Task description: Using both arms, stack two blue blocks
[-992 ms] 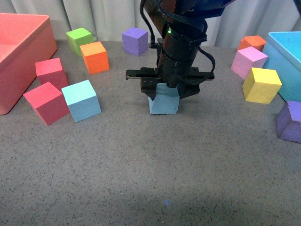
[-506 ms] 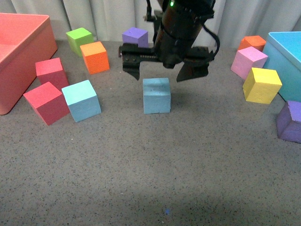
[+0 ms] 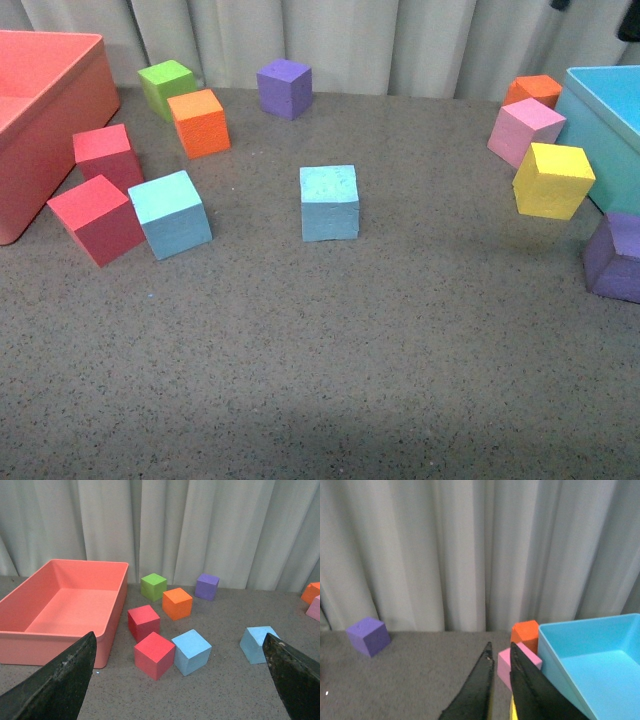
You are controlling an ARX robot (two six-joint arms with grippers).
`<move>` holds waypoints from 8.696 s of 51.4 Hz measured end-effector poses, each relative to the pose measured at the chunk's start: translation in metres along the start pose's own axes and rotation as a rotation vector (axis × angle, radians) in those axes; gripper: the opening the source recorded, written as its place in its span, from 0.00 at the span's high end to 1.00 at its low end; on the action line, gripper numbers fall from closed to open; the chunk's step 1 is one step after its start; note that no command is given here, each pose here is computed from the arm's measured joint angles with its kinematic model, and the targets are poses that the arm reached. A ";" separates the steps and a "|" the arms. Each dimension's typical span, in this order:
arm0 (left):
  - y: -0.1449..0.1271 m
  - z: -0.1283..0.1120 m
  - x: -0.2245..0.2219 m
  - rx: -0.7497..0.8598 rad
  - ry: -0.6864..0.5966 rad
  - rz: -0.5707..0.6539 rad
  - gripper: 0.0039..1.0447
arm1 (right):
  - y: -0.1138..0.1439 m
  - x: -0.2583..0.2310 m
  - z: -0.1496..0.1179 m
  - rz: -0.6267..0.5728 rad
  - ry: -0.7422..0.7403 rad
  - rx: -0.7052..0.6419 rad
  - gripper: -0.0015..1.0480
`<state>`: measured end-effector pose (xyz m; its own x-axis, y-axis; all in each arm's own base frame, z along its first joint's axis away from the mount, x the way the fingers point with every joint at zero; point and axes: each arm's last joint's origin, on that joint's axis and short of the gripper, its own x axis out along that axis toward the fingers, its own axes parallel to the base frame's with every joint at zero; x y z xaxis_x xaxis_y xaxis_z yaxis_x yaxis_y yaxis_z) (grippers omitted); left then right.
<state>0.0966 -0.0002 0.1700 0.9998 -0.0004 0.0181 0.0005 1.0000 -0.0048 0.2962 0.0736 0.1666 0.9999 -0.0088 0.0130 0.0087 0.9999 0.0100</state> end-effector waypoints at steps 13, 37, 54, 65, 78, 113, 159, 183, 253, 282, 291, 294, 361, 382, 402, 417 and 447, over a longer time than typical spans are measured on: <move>0.000 0.000 0.000 0.000 0.000 0.000 0.06 | -0.028 -0.047 -0.006 0.020 0.032 -0.014 0.99; 0.000 0.000 0.000 0.000 0.000 0.000 0.06 | -0.061 -0.116 -0.004 0.010 0.032 -0.012 0.99; 0.000 0.000 0.000 0.000 0.000 0.000 0.06 | -0.075 -0.147 -0.002 0.009 0.030 -0.010 0.99; 0.000 0.000 0.000 0.000 0.000 0.000 0.06 | -0.075 -0.157 0.000 0.009 0.023 -0.010 0.99; 0.000 0.000 0.000 0.000 0.000 0.000 0.06 | -0.075 -0.168 0.003 0.010 0.012 -0.010 0.99; 0.000 0.000 0.000 0.000 0.000 0.000 0.06 | -0.075 -0.184 0.004 0.010 0.006 -0.010 0.99; -0.012 0.012 0.061 -0.089 0.366 -0.001 0.06 | -0.075 -0.198 0.001 0.013 0.012 -0.010 0.10; -0.072 -0.022 0.237 -0.167 0.889 0.117 0.06 | -0.075 -0.198 0.001 0.012 0.012 -0.010 0.09; -0.104 -0.093 0.336 -0.273 1.178 0.381 0.36 | -0.075 -0.198 0.001 0.012 0.012 -0.010 0.09; -0.167 -0.043 0.315 -0.246 1.100 0.226 0.55 | -0.075 -0.198 0.001 0.013 0.012 -0.010 0.09; -0.205 -0.024 0.306 -0.222 1.081 0.131 0.55 | -0.075 -0.198 0.001 0.012 0.012 -0.010 0.09; -0.216 -0.018 0.304 -0.213 1.071 0.110 0.55 | -0.075 -0.198 0.001 0.012 0.012 -0.010 0.09; -0.250 -0.030 0.323 -0.033 1.052 0.014 0.36 | -0.075 -0.198 0.001 0.013 0.012 -0.010 0.09; -0.239 0.003 0.305 -0.084 0.963 -0.035 0.06 | -0.075 -0.198 0.001 0.012 0.012 -0.010 0.09; -0.184 -0.001 0.262 0.017 0.402 -0.006 0.33 | -0.075 -0.198 0.001 0.012 0.012 -0.010 0.09; -0.076 0.008 0.170 -0.020 0.011 0.000 0.90 | -0.075 -0.198 0.001 0.013 0.012 -0.010 0.09; -0.015 -0.010 0.075 -0.002 0.035 -0.004 0.97 | -0.075 -0.198 0.001 0.012 0.012 -0.010 0.09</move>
<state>0.1718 -0.0155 0.1615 0.9999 -0.0046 -0.0165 0.0045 1.0000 -0.0065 0.0977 0.0003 0.1645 1.0000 0.0034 0.0010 -0.0034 1.0000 0.0002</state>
